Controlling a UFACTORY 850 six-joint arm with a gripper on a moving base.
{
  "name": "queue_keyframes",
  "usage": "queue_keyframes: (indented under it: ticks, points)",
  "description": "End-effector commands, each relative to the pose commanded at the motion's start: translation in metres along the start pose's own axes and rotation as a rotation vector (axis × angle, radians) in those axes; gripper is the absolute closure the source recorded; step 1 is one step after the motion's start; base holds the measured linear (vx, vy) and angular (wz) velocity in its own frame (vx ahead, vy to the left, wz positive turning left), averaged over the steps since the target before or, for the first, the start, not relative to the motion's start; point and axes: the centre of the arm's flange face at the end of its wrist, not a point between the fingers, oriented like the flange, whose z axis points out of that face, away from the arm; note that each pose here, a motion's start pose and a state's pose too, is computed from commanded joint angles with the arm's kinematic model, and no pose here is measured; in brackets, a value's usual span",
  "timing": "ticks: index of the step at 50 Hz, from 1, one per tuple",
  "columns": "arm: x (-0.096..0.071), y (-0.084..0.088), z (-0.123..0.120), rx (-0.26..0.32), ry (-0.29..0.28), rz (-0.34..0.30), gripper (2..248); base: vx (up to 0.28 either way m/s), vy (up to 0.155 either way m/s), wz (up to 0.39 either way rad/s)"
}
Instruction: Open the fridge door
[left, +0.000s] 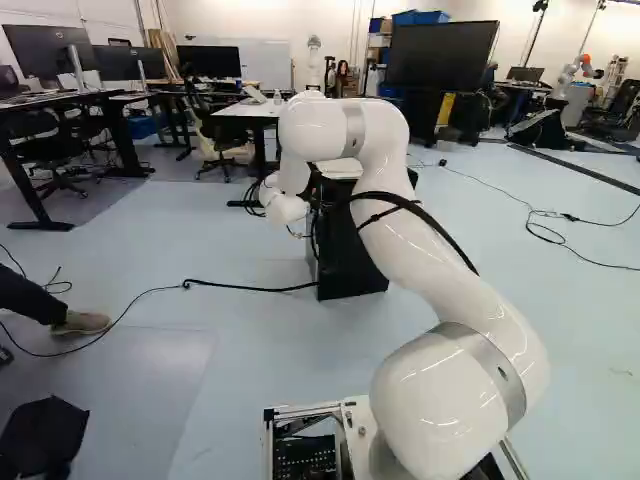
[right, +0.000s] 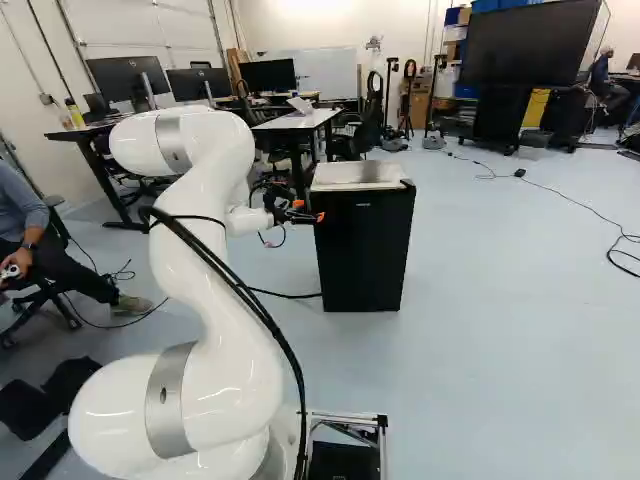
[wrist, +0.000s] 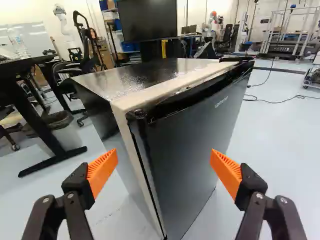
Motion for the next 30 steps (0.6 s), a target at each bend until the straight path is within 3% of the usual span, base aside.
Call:
queue_keyframes:
  ticks: [30]
  points:
    - [0.0051, 0.0068, 0.0098, -0.031, 0.034, 0.008, 3, 0.0, 0.0, 0.0]
